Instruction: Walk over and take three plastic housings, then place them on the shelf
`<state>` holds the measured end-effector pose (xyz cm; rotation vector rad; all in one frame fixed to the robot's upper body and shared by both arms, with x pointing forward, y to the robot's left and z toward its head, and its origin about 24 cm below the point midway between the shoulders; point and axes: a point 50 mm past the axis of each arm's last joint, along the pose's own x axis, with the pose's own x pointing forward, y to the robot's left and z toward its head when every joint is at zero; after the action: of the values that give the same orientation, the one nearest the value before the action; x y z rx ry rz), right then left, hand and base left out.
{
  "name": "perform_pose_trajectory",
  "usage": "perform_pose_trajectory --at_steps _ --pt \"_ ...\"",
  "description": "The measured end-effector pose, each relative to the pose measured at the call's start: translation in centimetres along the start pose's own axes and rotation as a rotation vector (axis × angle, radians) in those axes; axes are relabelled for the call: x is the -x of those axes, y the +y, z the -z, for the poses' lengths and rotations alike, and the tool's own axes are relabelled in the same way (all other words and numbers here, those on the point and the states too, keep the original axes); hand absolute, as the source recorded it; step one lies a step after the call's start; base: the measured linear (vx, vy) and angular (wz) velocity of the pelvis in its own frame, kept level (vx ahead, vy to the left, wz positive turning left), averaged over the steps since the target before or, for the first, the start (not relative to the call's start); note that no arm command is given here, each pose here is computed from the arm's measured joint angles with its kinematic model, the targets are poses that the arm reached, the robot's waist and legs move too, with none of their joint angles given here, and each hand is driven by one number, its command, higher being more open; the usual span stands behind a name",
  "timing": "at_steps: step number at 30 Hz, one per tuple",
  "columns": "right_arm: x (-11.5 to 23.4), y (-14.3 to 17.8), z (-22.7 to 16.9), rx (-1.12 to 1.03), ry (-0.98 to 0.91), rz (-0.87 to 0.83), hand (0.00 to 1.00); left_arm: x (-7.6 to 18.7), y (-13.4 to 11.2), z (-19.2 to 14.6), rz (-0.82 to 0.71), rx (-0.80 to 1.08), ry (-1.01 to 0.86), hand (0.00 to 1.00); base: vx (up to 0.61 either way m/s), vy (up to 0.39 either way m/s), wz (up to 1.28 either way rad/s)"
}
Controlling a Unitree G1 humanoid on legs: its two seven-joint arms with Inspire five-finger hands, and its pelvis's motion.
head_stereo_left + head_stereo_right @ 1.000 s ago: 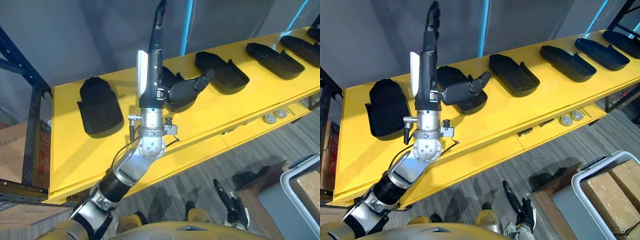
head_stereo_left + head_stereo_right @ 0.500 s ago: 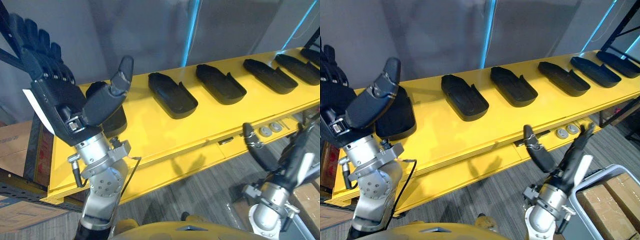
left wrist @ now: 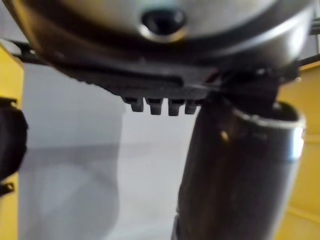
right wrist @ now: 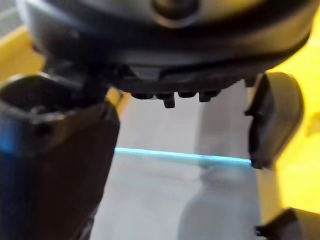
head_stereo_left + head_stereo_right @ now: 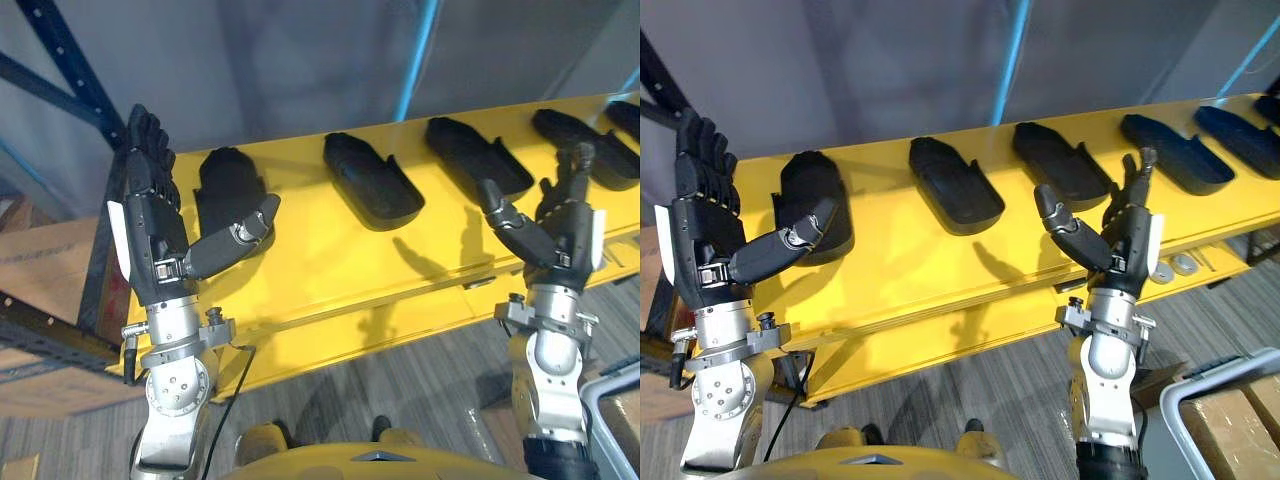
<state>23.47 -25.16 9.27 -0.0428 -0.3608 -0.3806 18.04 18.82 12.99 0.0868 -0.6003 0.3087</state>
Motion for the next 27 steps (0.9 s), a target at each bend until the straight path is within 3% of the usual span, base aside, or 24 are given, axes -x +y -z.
perform_pose_trajectory --at_steps 5,11,27 --pt "-2.7 -0.8 1.2 -0.065 0.07 -0.005 1.0 -0.2 1.3 0.1 -0.1 -0.121 -0.043 1.0 -0.02 -0.007 0.14" --pt "-5.1 -0.8 2.1 -0.086 0.129 -0.069 1.0 -1.7 1.9 -1.4 -0.243 -0.056 -0.216 1.0 -0.01 -0.013 0.16" --pt "-6.5 -0.7 1.2 -0.103 0.101 -0.227 1.0 -2.6 1.5 -1.8 -0.182 -0.05 -0.256 1.0 -0.02 -0.016 0.01"
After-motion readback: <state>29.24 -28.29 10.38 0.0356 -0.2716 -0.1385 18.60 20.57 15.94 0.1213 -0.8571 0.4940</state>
